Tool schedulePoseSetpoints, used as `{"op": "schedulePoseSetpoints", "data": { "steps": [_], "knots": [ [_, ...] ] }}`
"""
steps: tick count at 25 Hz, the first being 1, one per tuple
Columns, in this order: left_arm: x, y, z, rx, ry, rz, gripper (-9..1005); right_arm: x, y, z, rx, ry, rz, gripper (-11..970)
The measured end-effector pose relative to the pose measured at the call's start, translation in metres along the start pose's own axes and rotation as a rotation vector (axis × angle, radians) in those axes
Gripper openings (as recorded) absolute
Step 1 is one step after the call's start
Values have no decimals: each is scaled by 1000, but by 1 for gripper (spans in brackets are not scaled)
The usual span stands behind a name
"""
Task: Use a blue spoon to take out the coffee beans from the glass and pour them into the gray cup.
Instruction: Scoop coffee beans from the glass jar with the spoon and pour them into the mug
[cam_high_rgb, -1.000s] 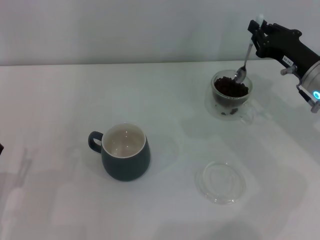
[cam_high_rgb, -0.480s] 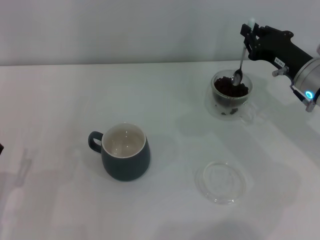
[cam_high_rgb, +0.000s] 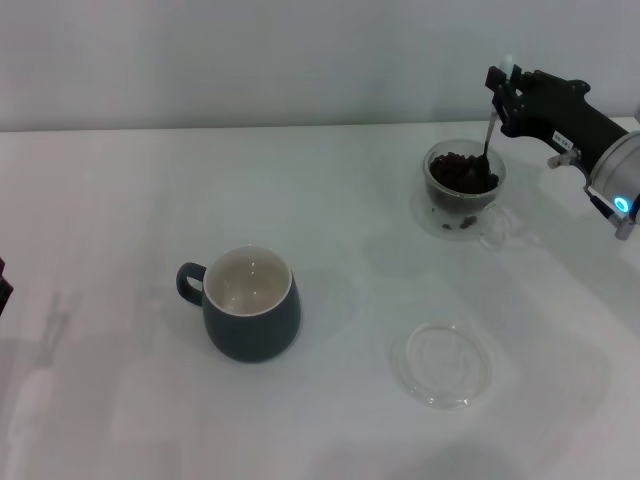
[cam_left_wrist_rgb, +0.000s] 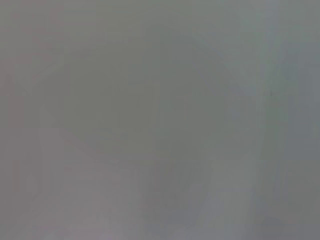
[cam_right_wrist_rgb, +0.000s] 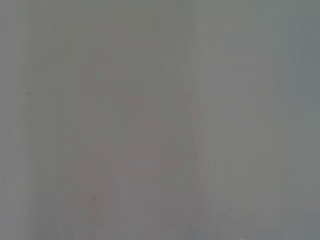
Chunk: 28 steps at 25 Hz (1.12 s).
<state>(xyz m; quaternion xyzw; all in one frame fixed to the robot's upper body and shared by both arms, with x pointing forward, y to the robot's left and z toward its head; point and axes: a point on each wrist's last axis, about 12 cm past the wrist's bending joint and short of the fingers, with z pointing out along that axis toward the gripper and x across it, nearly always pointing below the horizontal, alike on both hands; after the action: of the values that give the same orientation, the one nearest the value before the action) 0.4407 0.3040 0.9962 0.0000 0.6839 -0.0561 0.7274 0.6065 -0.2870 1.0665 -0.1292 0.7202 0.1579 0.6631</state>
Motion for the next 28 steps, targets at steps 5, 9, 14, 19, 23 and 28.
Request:
{"op": "schedulePoseSetpoints", "data": {
  "steps": [5, 9, 14, 19, 23, 28],
  "knots": [
    [0, 0, 1, 2, -1, 1, 835, 2, -2, -2, 16, 3, 54, 143],
    [0, 0, 2, 3, -1, 3, 835, 4, -3, -3, 26, 8, 115, 143],
    [-1, 0, 2, 3, -1, 4, 835, 4, -3, -3, 27, 8, 146, 143],
    [-1, 1, 2, 3, -1, 6, 835, 3, -2, 0, 25, 10, 149, 143],
    [-1, 0, 3, 7, -3, 6, 835, 2, -1, 4, 23, 23, 144, 143],
    [-1, 0, 4, 11, -5, 8, 835, 3, 1, 6, 23, 43, 153, 143]
  ]
}}
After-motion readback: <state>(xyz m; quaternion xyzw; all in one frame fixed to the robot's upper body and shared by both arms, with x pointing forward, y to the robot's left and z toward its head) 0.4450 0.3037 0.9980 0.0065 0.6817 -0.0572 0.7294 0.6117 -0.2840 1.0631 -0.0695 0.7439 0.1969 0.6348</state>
